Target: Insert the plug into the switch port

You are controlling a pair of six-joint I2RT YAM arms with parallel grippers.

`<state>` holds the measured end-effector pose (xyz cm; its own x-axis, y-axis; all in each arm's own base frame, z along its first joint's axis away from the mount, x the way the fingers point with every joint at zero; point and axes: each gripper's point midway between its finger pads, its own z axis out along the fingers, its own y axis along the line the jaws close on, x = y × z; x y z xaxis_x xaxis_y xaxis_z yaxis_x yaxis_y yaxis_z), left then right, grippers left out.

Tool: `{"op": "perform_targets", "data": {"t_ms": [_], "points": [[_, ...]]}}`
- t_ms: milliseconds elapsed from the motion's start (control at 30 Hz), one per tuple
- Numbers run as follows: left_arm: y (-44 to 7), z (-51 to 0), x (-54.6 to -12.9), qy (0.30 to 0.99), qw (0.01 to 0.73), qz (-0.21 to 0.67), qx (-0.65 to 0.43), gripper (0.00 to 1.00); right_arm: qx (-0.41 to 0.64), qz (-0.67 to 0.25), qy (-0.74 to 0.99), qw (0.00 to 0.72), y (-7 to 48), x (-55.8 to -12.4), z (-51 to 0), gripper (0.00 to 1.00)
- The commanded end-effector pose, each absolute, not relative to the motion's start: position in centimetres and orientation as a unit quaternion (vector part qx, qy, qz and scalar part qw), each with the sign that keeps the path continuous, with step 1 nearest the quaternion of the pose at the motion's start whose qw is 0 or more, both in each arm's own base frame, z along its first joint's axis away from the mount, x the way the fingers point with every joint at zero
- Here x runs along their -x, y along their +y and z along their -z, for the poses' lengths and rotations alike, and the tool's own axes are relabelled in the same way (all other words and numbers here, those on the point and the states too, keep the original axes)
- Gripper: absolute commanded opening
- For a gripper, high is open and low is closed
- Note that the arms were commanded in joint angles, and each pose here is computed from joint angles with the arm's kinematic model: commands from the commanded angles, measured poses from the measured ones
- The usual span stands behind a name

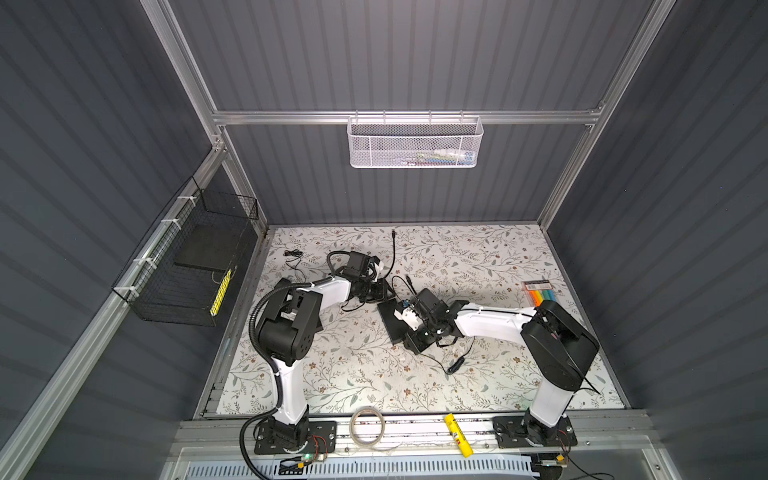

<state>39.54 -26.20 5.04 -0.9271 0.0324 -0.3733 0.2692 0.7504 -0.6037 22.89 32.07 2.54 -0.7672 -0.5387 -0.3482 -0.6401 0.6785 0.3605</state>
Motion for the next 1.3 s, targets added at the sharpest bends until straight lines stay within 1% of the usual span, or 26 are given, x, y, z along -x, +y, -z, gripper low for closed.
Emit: {"op": "perform_targets", "data": {"t_ms": [0, 367, 933, 1267], "points": [[-26.3, -4.6, -39.5, 0.920, 0.169, 0.342, -0.090, 0.34, 0.323, -0.244, 0.907, 0.112, 32.7, -23.2, -3.0, 0.00], [-26.0, -3.8, -39.0, 0.923, 0.162, 0.338, -0.087, 0.33, 0.322, -0.262, 0.904, 0.102, 33.4, -22.9, -3.1, 0.00], [-26.1, -3.8, -39.0, 0.922, 0.161, 0.341, -0.089, 0.32, 0.301, -0.224, 0.921, 0.108, 32.2, -23.7, -2.0, 0.00], [-26.2, -3.4, -38.8, 0.922, 0.157, 0.342, -0.089, 0.32, 0.298, -0.241, 0.916, 0.118, 32.8, -24.2, -3.4, 0.00]]}}
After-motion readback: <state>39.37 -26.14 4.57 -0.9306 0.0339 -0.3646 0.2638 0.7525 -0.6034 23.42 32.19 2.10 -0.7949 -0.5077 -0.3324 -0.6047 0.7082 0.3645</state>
